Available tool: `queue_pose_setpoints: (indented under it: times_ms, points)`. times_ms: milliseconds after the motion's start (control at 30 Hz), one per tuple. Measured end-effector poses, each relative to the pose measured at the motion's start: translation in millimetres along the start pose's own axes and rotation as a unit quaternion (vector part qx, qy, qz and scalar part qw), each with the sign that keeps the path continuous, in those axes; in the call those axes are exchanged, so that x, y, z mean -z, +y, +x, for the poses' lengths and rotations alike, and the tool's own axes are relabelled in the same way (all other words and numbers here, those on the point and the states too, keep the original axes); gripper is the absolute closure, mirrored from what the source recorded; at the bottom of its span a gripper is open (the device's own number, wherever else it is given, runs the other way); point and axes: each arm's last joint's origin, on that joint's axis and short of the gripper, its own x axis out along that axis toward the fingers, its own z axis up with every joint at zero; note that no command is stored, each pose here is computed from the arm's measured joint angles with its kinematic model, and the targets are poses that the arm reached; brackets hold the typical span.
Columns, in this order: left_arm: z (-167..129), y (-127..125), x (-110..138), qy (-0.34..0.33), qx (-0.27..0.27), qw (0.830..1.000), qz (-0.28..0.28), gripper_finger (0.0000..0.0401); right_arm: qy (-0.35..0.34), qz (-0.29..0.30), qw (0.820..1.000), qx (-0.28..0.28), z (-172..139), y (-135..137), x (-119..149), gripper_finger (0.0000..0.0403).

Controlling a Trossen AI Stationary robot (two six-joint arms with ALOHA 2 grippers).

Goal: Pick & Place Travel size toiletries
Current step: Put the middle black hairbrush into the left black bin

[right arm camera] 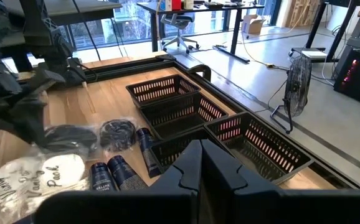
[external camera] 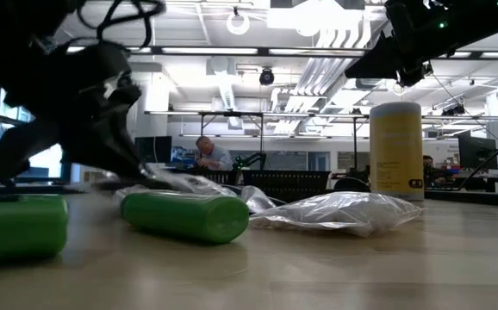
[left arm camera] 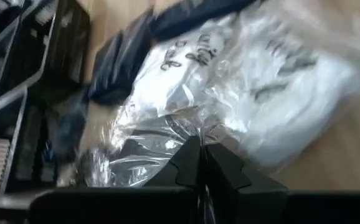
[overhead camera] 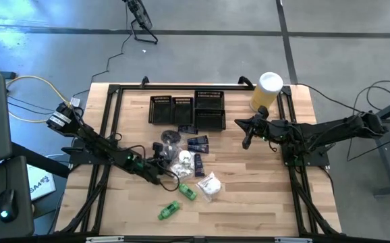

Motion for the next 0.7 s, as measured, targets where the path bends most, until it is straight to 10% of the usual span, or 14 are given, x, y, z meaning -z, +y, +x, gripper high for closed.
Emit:
queue_pose_setpoints:
  times_ms: [700]
  points:
    - [-40, 44, -69, 0.024, -0.035, 0.999, -0.001, 0.0399, 0.003, -0.002, 1.000, 0.000, 0, 0, 1, 0.0401]
